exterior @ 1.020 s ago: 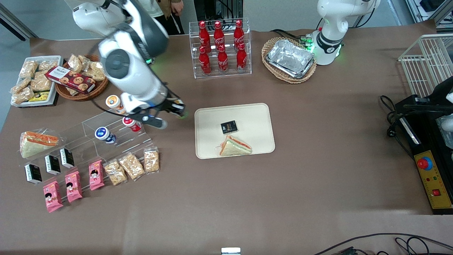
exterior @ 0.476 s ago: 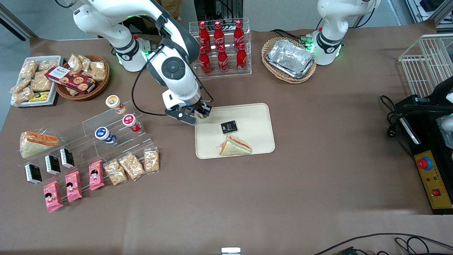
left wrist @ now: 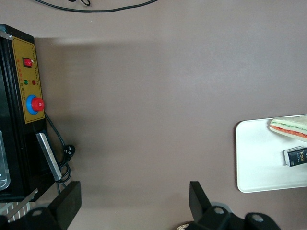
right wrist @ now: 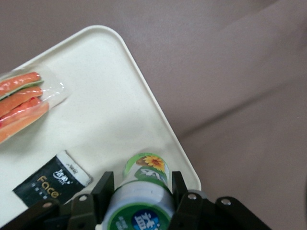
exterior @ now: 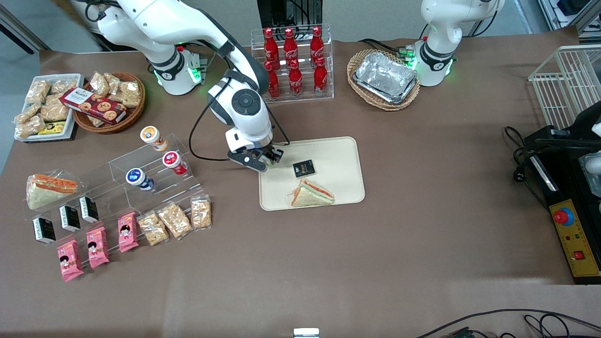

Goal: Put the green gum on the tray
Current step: 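Lower the bottle onto the tray beside the black card and open the gripper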

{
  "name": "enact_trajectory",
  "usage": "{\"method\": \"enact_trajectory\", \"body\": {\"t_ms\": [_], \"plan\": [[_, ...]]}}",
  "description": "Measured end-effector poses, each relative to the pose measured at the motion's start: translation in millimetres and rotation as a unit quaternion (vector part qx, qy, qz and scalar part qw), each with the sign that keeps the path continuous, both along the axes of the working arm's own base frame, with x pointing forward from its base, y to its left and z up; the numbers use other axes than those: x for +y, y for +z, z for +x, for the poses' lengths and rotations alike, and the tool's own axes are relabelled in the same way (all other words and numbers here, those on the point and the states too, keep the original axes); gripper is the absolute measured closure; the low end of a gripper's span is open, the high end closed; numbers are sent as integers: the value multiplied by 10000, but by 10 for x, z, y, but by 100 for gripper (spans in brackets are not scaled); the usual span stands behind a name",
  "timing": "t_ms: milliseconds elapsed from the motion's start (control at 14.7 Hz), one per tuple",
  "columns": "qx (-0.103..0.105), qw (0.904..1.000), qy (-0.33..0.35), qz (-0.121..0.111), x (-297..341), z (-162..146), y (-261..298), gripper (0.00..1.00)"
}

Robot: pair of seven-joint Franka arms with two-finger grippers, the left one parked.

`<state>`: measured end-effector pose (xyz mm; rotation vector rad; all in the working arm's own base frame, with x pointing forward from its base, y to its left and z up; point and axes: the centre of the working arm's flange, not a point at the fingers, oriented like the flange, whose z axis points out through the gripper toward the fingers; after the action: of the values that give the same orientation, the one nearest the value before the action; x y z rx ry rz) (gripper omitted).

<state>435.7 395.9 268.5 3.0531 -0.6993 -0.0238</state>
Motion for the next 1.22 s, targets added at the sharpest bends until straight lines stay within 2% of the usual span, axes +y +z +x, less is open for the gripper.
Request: {"method": "enact_trajectory", "body": {"t_ms": [340, 680, 1020, 1224], "plan": [[-14, 10000, -1, 73, 26, 11, -178, 45], [-122, 9999, -16, -46, 29, 10, -291, 41], [-160, 9998, -68, -58, 35, 10, -354, 0], [-163, 9998, -81, -58, 31, 15, -353, 0]]}}
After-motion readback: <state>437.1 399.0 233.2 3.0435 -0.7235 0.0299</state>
